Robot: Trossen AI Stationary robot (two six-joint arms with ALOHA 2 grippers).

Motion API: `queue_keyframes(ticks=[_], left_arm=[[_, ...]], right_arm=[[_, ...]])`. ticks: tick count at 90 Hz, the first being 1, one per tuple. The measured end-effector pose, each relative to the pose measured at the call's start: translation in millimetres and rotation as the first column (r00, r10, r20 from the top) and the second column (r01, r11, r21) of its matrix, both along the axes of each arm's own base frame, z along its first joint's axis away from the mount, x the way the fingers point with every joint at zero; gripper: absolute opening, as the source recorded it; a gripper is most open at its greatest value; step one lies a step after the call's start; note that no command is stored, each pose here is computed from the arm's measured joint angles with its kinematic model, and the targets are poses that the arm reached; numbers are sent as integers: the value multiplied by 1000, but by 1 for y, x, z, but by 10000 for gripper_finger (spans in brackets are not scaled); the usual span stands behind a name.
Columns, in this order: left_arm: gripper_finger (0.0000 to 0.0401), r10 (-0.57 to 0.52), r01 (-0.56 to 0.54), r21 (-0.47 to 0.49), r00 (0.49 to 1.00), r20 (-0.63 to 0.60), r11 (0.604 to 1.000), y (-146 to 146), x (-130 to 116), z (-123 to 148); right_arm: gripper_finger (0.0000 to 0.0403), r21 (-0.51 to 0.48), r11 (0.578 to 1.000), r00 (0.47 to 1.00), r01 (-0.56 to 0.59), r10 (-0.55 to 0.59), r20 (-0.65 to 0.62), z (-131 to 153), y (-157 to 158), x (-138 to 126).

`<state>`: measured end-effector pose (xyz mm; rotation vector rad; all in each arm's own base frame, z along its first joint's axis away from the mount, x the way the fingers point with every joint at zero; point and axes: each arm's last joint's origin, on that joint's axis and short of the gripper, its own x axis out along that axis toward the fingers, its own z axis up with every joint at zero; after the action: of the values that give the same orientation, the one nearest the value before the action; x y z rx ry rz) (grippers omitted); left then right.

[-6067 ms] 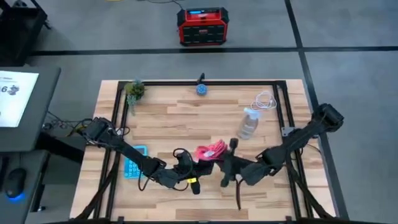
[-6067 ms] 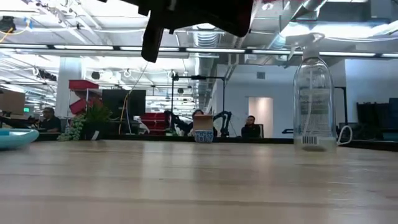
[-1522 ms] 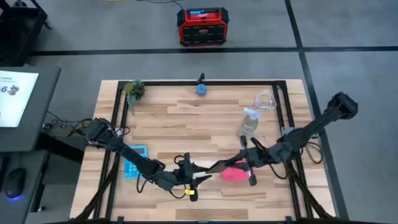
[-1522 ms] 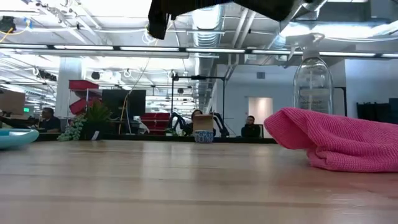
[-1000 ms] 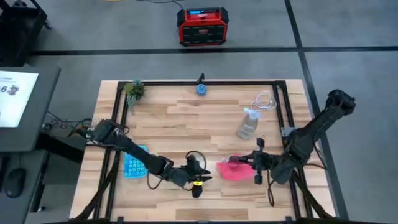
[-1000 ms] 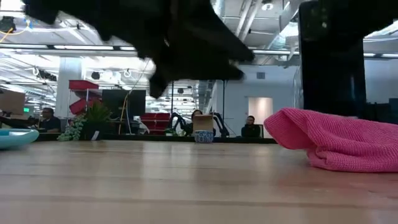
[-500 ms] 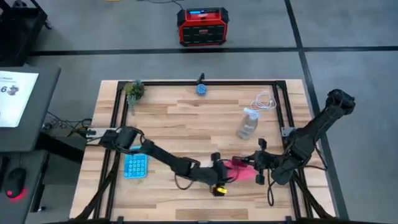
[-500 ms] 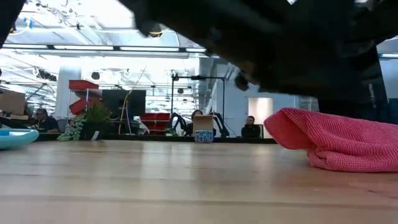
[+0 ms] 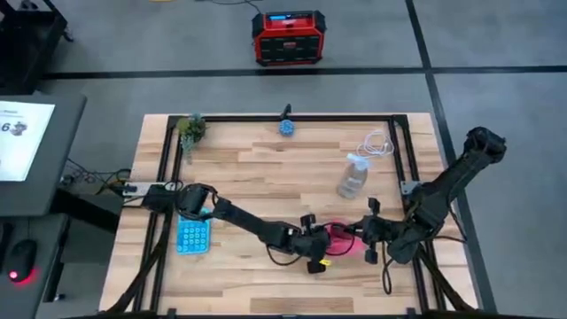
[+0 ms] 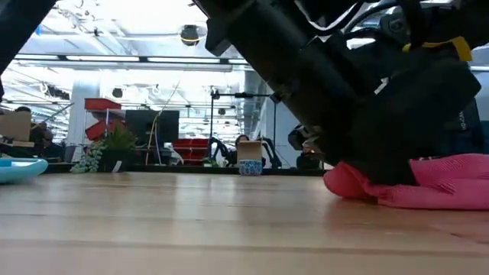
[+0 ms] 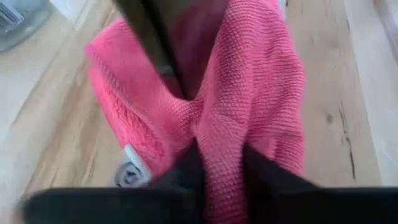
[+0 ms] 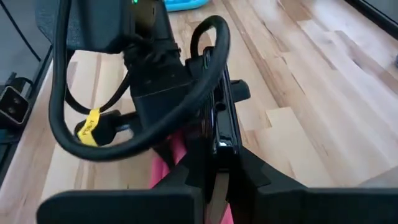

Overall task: Apply microfiber cloth
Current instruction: Wipe the black cellphone with the pink microfiber cloth

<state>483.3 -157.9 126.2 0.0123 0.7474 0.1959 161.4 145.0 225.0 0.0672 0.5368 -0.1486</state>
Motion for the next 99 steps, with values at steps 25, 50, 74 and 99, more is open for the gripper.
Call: queue_keyframes(ticks=[25,50,74,99], left_arm=[[4,4,-5,14,998,70,1000,-19,-4,8],[2,54,-58,34,990,128,998,-23,-7,22],[2,90,-99,63,986,139,993,-19,-13,43],[1,212,-235,155,965,152,959,-25,-42,85]], right_arm=[[17,57,998,999,20,-21,25,-34,-3,-6],[17,117,993,995,16,-27,93,-47,-4,-10],[17,116,991,988,69,-84,132,-46,-5,-9],[17,141,981,973,132,-156,170,-45,-7,-9]])
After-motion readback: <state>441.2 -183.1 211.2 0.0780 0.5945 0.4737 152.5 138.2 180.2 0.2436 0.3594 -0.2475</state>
